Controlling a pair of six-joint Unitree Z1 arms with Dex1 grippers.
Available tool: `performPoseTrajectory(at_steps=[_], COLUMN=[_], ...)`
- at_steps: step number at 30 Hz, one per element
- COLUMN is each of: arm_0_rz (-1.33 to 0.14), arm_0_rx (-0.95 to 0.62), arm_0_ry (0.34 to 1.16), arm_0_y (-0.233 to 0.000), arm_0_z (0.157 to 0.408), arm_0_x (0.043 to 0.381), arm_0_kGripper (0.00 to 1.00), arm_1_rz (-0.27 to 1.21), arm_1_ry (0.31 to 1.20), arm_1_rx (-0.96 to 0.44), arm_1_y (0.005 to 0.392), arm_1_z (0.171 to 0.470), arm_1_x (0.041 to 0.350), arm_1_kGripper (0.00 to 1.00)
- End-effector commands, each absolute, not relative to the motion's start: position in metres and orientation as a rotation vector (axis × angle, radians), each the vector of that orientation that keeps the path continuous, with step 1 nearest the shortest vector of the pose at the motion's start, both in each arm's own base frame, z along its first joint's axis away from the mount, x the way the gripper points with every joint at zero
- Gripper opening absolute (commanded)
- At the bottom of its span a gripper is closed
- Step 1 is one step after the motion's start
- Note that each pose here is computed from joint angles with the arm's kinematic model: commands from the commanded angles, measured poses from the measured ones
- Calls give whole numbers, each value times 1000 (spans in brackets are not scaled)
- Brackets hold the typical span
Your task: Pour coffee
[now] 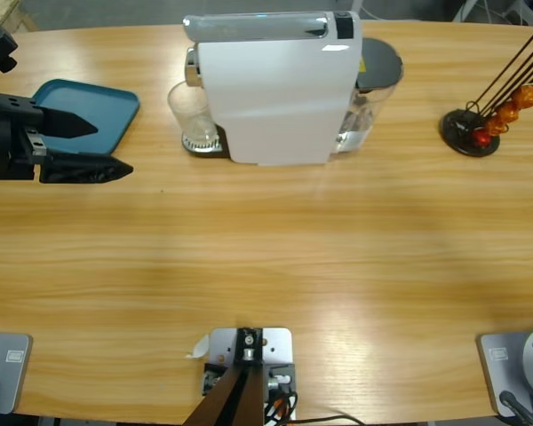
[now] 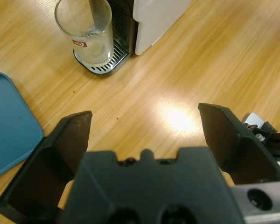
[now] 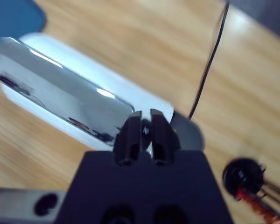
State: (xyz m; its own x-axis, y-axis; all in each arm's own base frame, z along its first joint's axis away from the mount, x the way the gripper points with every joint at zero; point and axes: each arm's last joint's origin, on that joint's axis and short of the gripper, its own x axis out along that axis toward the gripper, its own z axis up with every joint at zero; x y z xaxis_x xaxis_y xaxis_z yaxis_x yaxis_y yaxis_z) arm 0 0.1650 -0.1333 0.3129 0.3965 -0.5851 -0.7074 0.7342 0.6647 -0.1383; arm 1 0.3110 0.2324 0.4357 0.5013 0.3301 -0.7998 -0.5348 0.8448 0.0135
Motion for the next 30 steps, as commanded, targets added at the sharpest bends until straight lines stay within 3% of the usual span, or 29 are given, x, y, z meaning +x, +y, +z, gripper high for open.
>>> performPoseTrajectory(at_steps=[1, 8, 13, 17, 23, 27, 30], arm_0_rz=[-852, -805, -776, -772, -723, -737, -756], arm_0_rx=[221, 242, 227, 223, 192, 187, 176], arm_0_ry=[805, 843, 868, 891, 905, 795, 803], arm_0_y=[-135, -125, -120, -116, -110, -113, -116], arm_0_z=[312, 322, 325, 316, 303, 305, 293], arm_0_x=[158, 148, 143, 137, 135, 140, 142], arm_0_kGripper=[982, 982, 982, 987, 989, 991, 991], arm_1_rz=[580, 620, 677, 680, 657, 646, 650], arm_1_ry=[705, 753, 761, 722, 759, 671, 694], arm_1_rx=[-207, -139, -125, -151, -222, -217, -253], arm_1_y=[203, 161, 144, 136, 119, 116, 115], arm_1_z=[503, 465, 415, 378, 338, 332, 322], arm_1_x=[265, 205, 174, 162, 143, 142, 141], arm_1_kGripper=[1000, 1000, 1000, 1000, 1000, 1000, 1000])
